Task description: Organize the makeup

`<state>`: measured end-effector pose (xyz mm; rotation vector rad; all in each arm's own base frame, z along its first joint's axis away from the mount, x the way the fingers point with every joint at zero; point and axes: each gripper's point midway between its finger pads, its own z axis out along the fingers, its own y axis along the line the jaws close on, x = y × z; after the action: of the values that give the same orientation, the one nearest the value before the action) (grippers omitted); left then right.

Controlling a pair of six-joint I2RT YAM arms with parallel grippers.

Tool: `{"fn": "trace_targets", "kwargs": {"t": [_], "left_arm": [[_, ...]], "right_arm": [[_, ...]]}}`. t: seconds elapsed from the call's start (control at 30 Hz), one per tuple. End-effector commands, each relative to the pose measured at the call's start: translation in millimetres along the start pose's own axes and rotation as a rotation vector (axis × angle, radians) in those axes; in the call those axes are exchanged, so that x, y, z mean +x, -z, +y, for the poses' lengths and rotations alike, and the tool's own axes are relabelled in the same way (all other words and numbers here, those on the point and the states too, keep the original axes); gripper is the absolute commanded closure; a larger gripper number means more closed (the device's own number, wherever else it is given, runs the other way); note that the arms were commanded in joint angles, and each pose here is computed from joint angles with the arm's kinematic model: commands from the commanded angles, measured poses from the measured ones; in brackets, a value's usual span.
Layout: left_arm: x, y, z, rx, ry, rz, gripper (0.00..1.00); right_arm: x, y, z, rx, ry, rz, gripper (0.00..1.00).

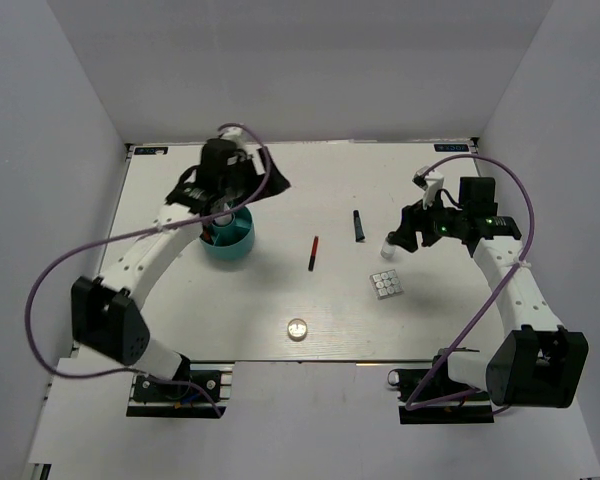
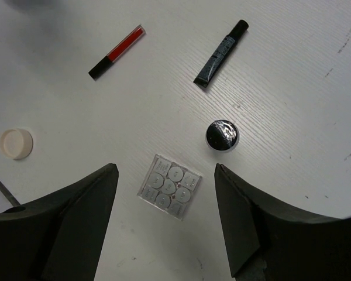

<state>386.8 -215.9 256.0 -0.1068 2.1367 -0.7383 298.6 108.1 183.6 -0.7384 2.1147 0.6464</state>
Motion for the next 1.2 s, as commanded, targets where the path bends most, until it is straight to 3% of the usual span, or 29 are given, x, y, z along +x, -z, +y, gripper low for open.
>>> {"fn": "trace_targets", "kwargs": {"t": [0.0, 0.13, 0.23, 0.27, 0.37, 0.5, 0.8, 1.17], "left_arm": [[42, -22, -51, 0.121, -0.071, 0.195, 0.08], [77, -54, -52, -0.013, -0.140, 0.291, 0.11], [107, -70, -43, -0.129, -0.201, 0.383, 0.22], [110, -74, -42, -0.159, -0.221, 0.382, 0.32], [131, -91, -36, -0.230, -0.285, 0.420, 0.46], [155, -107, -27, -0.303, -0.338, 0.474, 0.59], [178, -127, 5, -0.409, -0.391, 0.534, 0.50], [191, -139, 16, -0.424, -0.409, 0.555, 0.49]], "right_arm": [[-19, 5, -12, 0.070, 0.001, -0.027, 0.26], [-16, 7, -26, 0.149, -0.019, -0.009, 0.28], [-9, 9, -31, 0.183, -0.032, 0.002, 0.31], [-7, 8, -30, 0.182, -0.032, 0.001, 0.31], [-3, 7, -29, 0.180, -0.051, 0.003, 0.33], [-2, 6, -29, 0.181, -0.058, 0.003, 0.34], [2, 3, -27, 0.172, -0.071, 0.006, 0.34], [3, 2, -27, 0.170, -0.072, 0.005, 0.34]]}}
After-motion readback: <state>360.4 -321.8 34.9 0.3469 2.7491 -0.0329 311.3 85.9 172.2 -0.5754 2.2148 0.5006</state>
